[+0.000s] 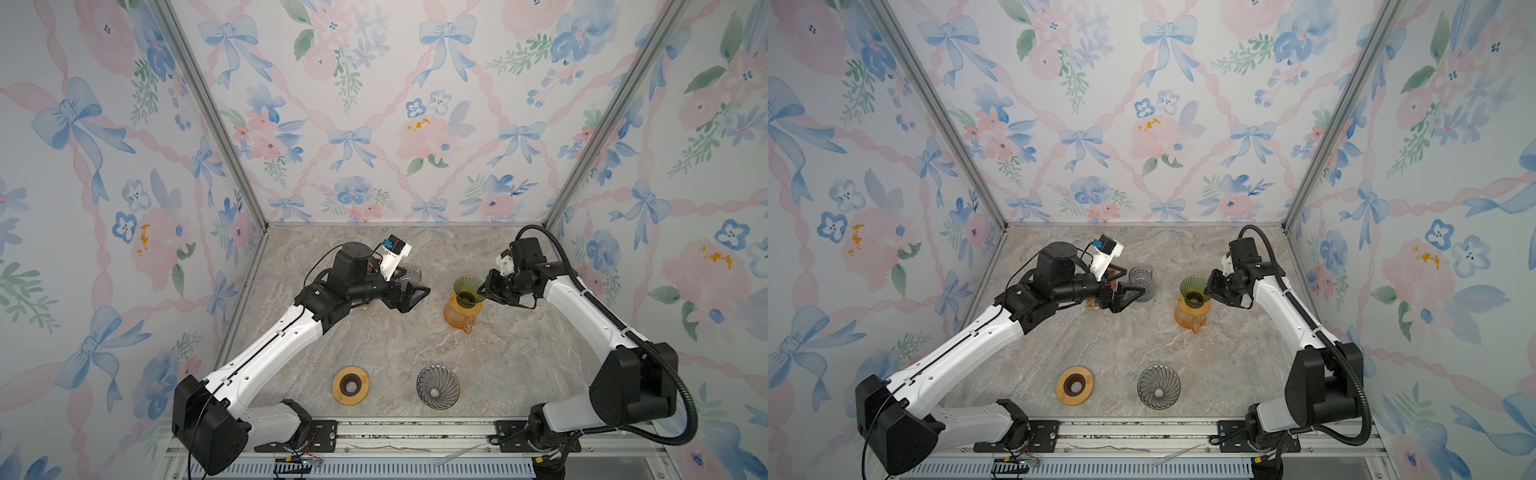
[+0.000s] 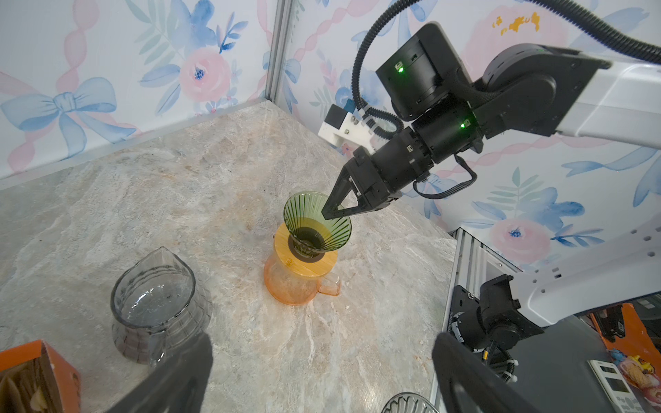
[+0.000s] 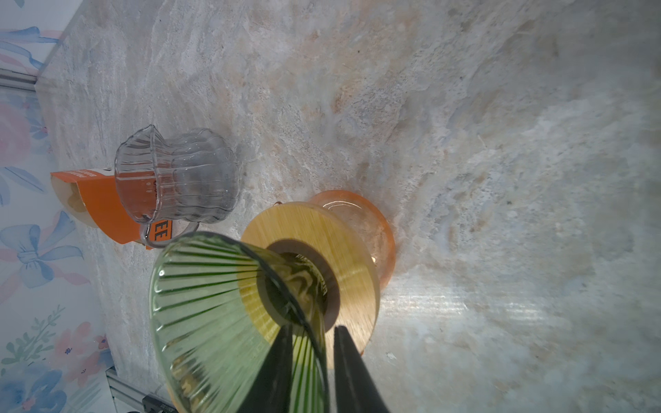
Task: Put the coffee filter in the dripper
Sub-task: 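Open the right gripper and lift it off the green dripper, then lower the left gripper into the orange filter box while the right hovers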
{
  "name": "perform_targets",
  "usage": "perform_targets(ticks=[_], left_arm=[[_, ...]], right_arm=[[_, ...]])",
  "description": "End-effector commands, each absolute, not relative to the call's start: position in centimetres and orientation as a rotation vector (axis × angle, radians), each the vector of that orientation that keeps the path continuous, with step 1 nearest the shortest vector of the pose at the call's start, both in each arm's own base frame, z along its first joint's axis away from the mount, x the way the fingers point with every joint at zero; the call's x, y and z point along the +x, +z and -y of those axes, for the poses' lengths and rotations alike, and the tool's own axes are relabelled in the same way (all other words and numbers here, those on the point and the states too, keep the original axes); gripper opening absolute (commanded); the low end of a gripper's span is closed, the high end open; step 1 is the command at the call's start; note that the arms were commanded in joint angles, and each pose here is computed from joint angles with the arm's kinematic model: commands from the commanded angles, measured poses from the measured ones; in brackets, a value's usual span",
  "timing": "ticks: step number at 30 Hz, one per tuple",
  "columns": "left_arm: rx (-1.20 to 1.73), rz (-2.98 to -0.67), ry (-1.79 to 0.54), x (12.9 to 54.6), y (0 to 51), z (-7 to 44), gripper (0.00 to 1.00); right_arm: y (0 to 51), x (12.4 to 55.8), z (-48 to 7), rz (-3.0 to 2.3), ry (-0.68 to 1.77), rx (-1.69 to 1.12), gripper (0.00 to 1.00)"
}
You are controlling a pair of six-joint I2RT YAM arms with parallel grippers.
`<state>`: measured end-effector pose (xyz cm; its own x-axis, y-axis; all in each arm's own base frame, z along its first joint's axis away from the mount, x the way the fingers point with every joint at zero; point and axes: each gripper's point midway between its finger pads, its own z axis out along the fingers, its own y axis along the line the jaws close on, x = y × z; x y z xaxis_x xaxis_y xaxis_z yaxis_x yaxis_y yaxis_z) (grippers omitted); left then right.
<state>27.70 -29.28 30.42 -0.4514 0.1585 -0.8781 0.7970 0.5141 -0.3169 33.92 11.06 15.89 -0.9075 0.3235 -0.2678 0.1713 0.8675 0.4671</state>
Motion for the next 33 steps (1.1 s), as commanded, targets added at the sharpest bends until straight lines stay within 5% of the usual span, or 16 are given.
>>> perform_targets(ticks=[1,9,15,33], left_arm=[[0.792,-1.911,-0.964,27.5,30.4,29.0,0.98],[0.749,-1.924,-0.941,28.3,30.3,28.3,0.98],[0.712,-1.936,-0.908,29.2,30.2,27.5,0.98],[0.476,-2.078,-0.652,33.1,26.1,22.9,0.97]], right_arm=[[17.0,33.7,-10.8,-2.665,0.602,0.354,0.29],[18.2,33.3,-9.9,-2.605,0.567,0.347,0.59],[20.8,33.2,-9.3,-2.499,0.537,0.276,0.97],[27.0,30.8,-9.4,-2.193,0.588,0.065,0.96]])
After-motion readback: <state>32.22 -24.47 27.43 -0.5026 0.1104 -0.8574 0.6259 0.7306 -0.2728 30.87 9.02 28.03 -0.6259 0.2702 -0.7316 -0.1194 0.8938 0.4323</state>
